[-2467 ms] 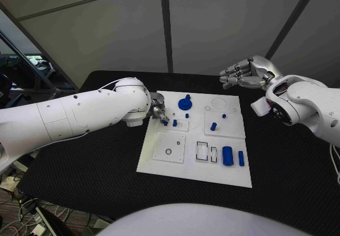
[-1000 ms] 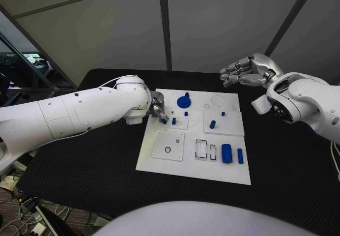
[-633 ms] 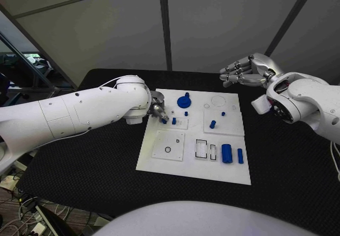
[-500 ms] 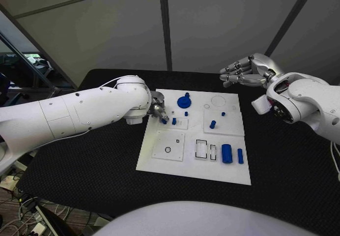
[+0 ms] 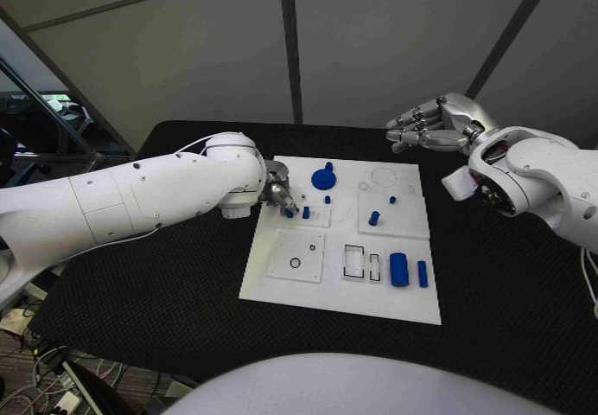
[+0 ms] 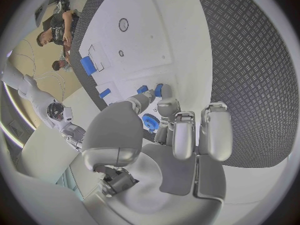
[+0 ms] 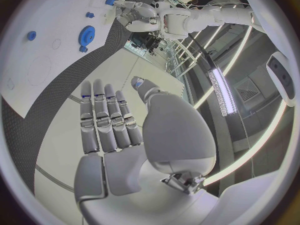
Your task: Assemble the parts on the task board
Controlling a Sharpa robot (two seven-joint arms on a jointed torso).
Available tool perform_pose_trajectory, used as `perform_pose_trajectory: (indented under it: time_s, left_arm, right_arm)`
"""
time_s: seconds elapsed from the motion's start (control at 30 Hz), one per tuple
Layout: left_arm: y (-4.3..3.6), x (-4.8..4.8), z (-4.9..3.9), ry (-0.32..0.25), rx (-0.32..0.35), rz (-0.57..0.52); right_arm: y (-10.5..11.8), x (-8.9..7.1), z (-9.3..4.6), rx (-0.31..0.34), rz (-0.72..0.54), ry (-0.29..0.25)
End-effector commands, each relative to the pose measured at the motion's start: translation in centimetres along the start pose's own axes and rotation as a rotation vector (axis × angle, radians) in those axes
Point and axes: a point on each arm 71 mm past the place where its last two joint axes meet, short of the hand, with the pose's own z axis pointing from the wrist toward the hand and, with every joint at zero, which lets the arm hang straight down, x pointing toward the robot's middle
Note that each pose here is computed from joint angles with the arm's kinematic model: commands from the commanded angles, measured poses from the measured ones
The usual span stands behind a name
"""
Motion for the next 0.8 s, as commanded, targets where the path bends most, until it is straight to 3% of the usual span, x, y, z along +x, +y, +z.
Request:
perform_pose_trajectory:
  time_s: [0.03,0.8]
  left_arm:
    - [0.16,0.25,0.11,0.017,-0.017,0.015]
    - [0.73,-0.11,0.45,-0.003,-0.052,-0.005]
  right_arm:
    - [0.19,-0.06,0.02,-0.011,0.001,-0.002]
    - [0.21,-0.07,-0.01,-0.009,0.0,-0.005]
